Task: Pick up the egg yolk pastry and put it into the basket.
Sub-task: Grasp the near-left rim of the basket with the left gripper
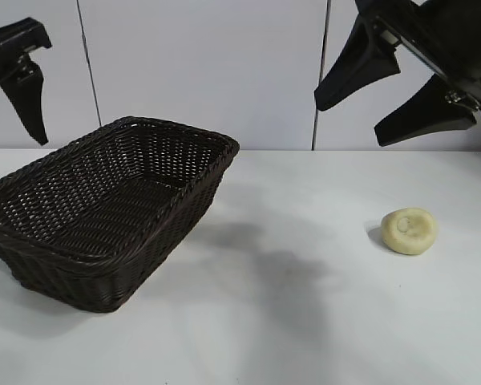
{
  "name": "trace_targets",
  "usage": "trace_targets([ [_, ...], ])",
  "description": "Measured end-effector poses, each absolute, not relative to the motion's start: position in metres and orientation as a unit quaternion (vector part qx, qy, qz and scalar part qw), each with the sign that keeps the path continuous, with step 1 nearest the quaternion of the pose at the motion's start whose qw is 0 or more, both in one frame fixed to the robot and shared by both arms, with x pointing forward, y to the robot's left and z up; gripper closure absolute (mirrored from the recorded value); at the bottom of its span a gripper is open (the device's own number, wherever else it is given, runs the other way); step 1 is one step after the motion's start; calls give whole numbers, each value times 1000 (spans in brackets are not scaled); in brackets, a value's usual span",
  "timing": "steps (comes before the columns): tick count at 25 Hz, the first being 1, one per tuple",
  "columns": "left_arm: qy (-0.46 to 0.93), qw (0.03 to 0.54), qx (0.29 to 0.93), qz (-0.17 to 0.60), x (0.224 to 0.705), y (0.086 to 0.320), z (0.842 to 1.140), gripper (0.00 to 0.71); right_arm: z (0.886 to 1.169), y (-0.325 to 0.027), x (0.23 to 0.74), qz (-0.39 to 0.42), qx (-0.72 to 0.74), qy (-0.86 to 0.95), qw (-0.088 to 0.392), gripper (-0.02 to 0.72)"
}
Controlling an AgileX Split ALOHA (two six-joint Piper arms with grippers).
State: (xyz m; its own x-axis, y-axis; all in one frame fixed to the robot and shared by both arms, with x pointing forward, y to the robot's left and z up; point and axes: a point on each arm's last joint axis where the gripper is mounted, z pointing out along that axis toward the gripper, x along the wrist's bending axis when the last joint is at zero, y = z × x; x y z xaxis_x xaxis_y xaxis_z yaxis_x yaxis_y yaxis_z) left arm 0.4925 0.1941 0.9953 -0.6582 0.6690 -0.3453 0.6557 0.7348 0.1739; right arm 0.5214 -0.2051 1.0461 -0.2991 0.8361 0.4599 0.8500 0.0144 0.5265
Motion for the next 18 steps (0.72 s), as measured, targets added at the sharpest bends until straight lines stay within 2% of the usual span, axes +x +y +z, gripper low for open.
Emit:
trace_targets([
  [13,913,168,371,14,518,183,936,139,1046,-205,521,-377,-592,-712,9,136],
  [18,916,159,367,10,520,181,926,146,1046,-206,521,-374,-590,-716,6,136],
])
